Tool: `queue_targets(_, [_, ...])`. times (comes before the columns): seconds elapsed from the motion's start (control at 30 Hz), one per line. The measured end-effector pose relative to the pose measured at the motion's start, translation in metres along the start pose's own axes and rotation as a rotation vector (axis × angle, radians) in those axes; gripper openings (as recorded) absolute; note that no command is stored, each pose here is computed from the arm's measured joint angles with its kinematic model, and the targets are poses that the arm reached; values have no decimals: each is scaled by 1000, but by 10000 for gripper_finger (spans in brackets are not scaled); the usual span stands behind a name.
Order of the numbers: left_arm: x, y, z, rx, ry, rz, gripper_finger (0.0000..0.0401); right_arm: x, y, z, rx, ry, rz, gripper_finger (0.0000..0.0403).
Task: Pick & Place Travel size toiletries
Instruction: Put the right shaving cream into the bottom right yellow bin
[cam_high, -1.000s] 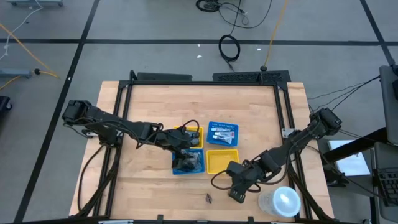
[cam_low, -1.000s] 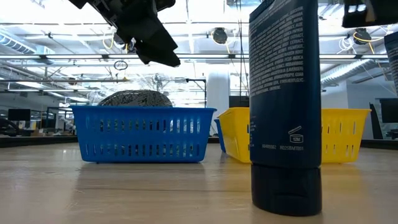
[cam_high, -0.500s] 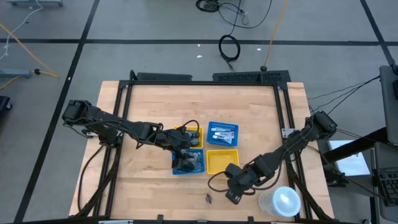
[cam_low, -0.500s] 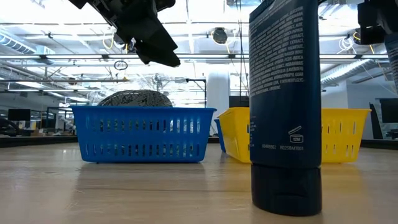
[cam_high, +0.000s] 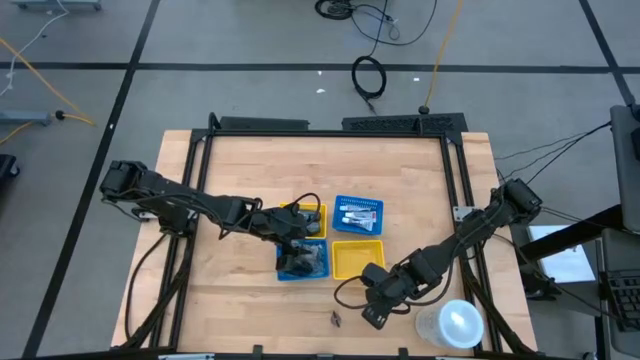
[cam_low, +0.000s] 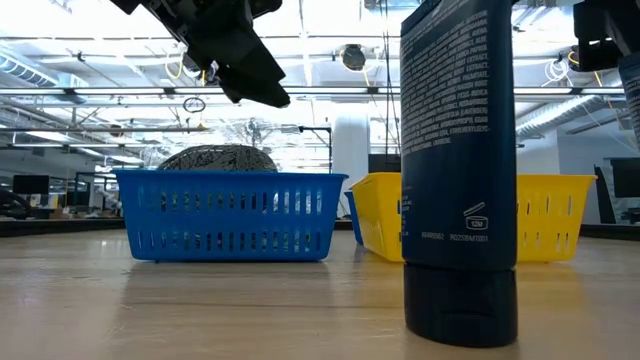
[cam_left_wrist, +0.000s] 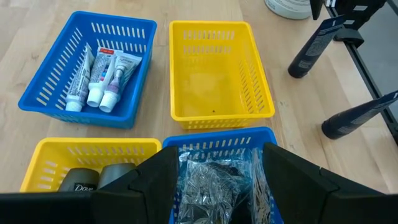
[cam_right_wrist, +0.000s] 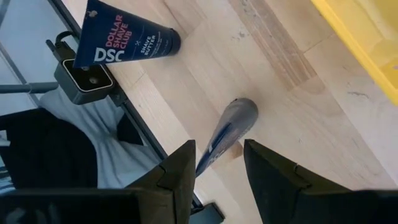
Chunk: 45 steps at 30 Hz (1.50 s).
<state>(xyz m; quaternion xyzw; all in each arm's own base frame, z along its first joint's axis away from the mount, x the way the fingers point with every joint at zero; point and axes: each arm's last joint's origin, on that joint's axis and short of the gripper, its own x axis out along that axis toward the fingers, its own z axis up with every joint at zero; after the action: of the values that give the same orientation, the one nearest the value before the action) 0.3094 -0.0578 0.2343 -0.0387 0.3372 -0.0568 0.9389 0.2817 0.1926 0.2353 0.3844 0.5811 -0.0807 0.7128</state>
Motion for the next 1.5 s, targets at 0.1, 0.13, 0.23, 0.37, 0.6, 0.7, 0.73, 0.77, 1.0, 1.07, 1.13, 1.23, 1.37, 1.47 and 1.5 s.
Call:
queue_targets(0.1, [0, 0, 0, 0, 0, 0, 230, 9, -2, 0, 2, 8, -14, 130])
queue_targets(0.13, [0, 0, 0, 0, 1, 0, 230, 13, -3, 0, 3, 18, -27, 130])
queue_targets(0.23, [0, 0, 0, 0, 2, 0, 230, 22, -4, 1, 3, 46, -43, 130])
queue_targets(0.37, [0, 0, 0, 0, 2, 0, 230, 27, -7, 3, 6, 50, -70, 111])
queue_targets(0.6, [0, 0, 0, 0, 2, 0, 230, 26, -6, 3, -21, 45, -61, 11])
queue_targets(0.7, [0, 0, 0, 0, 2, 0, 230, 26, -6, 3, -31, 47, -63, 7])
queue_targets(0.73, [0, 0, 0, 0, 2, 0, 230, 26, -6, 3, -36, 47, -63, 5])
queue_targets(0.77, [0, 0, 0, 0, 2, 0, 230, 26, -6, 3, -38, 46, -62, 4])
queue_targets(1.0, [0, 0, 0, 0, 2, 0, 230, 10, -7, 11, -73, 6, -32, 2])
queue_targets(1.07, [0, 0, 0, 0, 2, 0, 230, 1, -8, 16, -90, -26, -19, 1])
queue_targets(1.13, [0, 0, 0, 0, 2, 0, 230, -8, -9, 20, -112, -61, -4, 1])
queue_targets(1.23, [0, 0, 0, 0, 2, 0, 230, -23, -12, 27, -146, -117, 5, 1])
queue_targets(1.37, [0, 0, 0, 0, 2, 0, 230, -44, -19, 38, -189, -207, -16, 1])
queue_targets(1.47, [0, 0, 0, 9, 2, 0, 230, -53, -25, 46, -231, -269, -53, 0])
queue_targets(1.5, [0, 0, 0, 13, 2, 0, 230, -54, -27, 49, -243, -290, -68, 0])
